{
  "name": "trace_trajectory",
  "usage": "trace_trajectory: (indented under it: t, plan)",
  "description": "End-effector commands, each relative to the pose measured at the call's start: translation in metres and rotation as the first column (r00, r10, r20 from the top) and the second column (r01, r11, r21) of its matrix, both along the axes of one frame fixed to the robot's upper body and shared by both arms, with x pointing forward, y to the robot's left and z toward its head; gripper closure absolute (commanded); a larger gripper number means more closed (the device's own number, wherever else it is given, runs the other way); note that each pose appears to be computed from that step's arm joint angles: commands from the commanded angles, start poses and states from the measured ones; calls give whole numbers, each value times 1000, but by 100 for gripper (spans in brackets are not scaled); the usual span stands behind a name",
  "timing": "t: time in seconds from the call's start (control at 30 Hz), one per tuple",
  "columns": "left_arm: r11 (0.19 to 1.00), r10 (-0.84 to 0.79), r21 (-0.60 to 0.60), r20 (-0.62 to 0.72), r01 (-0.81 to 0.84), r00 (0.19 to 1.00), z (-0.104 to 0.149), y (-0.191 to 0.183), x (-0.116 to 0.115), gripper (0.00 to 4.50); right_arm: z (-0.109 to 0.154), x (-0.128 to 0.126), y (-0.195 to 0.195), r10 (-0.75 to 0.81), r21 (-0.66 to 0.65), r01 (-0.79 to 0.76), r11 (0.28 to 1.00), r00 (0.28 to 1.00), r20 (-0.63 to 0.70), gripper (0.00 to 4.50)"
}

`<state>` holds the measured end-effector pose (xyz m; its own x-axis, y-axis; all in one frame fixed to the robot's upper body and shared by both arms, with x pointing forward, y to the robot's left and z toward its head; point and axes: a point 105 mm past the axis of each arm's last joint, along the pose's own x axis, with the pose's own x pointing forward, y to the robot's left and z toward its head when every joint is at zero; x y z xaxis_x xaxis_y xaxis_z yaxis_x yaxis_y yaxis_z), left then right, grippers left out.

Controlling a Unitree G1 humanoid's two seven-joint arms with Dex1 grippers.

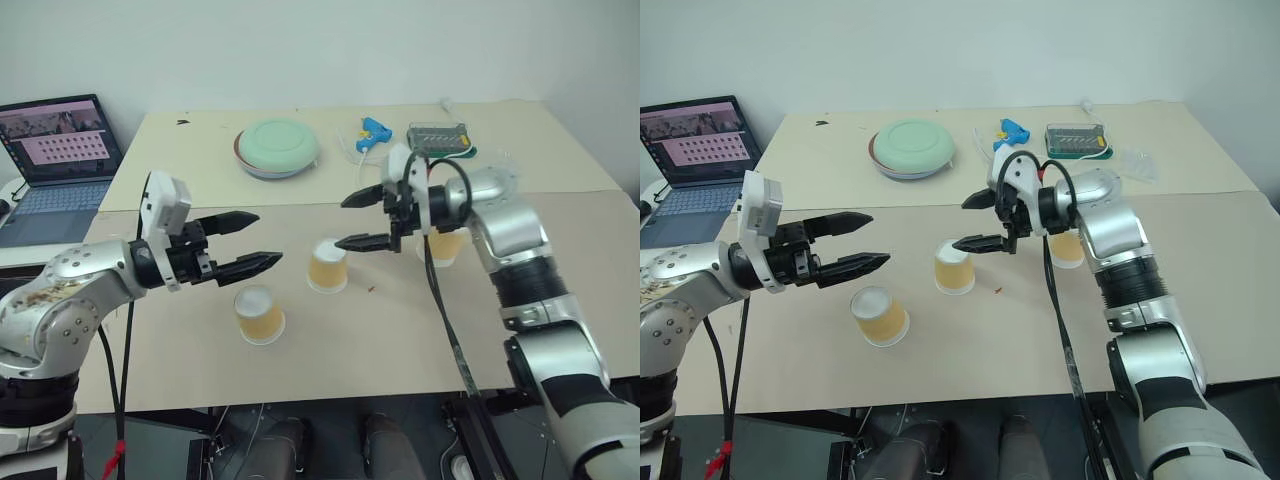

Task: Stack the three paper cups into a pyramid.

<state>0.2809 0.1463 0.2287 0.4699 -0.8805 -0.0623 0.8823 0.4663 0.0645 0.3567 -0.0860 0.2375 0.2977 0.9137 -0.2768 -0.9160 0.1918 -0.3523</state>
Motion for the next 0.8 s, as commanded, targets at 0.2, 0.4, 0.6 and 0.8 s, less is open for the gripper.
trace_trajectory:
  t: [0.2,0.4,0.6,0.8]
  plan:
    - [1000,-16,2,25,16,1000,5,-3,-4,0,48,-25,-78,-528,314,487,815,848,54,6]
    - [1000,-26,4,8,26,1000,2,-2,-2,0,37,-44,-105,-696,420,657,626,714,-78,6]
    - [999,-51,5,7,51,999,3,-6,2,0,-40,-43,-133,-832,169,837,520,541,-120,6]
    - [998,-60,8,11,60,998,4,-7,3,0,-79,-43,-149,-877,47,881,471,473,-86,6]
